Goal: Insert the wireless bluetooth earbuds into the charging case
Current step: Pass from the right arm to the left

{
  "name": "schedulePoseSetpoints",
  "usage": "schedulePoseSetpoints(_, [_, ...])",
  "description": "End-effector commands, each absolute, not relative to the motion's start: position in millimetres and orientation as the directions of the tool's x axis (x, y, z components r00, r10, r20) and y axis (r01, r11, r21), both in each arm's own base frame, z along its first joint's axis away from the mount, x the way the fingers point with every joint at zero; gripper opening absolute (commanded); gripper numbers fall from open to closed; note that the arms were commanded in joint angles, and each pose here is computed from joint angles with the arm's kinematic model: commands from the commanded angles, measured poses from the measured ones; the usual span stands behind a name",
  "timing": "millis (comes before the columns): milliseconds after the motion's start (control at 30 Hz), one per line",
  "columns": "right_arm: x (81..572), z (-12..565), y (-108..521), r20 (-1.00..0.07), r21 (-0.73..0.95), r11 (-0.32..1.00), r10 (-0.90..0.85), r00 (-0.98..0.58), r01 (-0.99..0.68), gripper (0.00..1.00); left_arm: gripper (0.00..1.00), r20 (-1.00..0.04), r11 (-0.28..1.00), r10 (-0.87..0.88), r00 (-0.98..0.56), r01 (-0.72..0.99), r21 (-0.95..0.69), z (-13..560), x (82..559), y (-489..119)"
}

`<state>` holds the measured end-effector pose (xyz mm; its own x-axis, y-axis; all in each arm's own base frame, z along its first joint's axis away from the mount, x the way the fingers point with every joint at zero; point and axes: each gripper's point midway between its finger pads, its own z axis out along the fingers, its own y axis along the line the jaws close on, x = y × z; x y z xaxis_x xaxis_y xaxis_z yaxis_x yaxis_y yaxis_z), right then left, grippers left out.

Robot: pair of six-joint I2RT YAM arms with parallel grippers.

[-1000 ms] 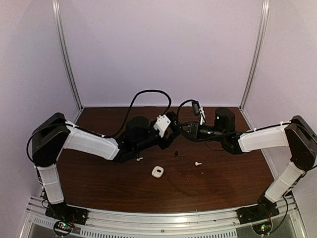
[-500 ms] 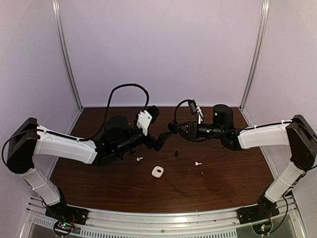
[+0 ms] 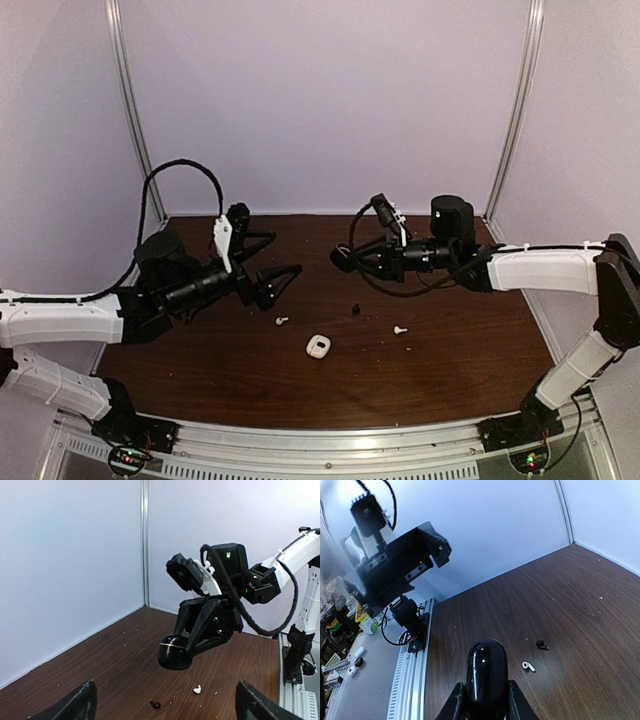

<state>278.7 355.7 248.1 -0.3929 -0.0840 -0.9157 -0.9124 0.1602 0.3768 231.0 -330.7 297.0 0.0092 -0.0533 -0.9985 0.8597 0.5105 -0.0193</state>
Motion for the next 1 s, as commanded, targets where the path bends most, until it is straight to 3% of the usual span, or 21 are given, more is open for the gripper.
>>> schedulePoseSetpoints(0, [252,278,364,-0.959,0.255,0.042,-0.113,-0.259,-0.966,0.14,0.97,-0.997,0.428,-0.020,-0.072,0.901,-0.074,293,238,-330])
schedulePoseSetpoints(167, [227,280,379,-0.961,0.232,-0.029,-0.163,-0.225,-0.972,0.14,0.91,-0.999,0.090,0.049,-0.001,0.996,0.003,276,193,-351])
schedulePoseSetpoints(300, [215,275,389,-0.957,0.216,-0.052,-0.209,-0.201,-0.975,0.14,0.80,-0.997,0.012,0.080,-0.017,1.000,-0.016,260,190,-363])
schedulePoseSetpoints(500, [202,273,399,-0.953,0.206,-0.084,-0.243,-0.180,-0.975,0.14,0.63,-0.995,-0.047,0.098,-0.032,0.998,-0.037,243,189,-378])
schedulePoseSetpoints(800, [197,265,407,-0.941,0.211,-0.076,-0.284,-0.182,-0.975,0.13,0.56,-0.996,-0.021,0.081,0.032,0.999,0.031,250,184,-388])
schedulePoseSetpoints(967, [197,265,409,-0.939,0.211,-0.076,-0.291,-0.181,-0.974,0.13,0.46,-0.996,-0.021,0.080,0.040,0.999,0.038,251,185,-390])
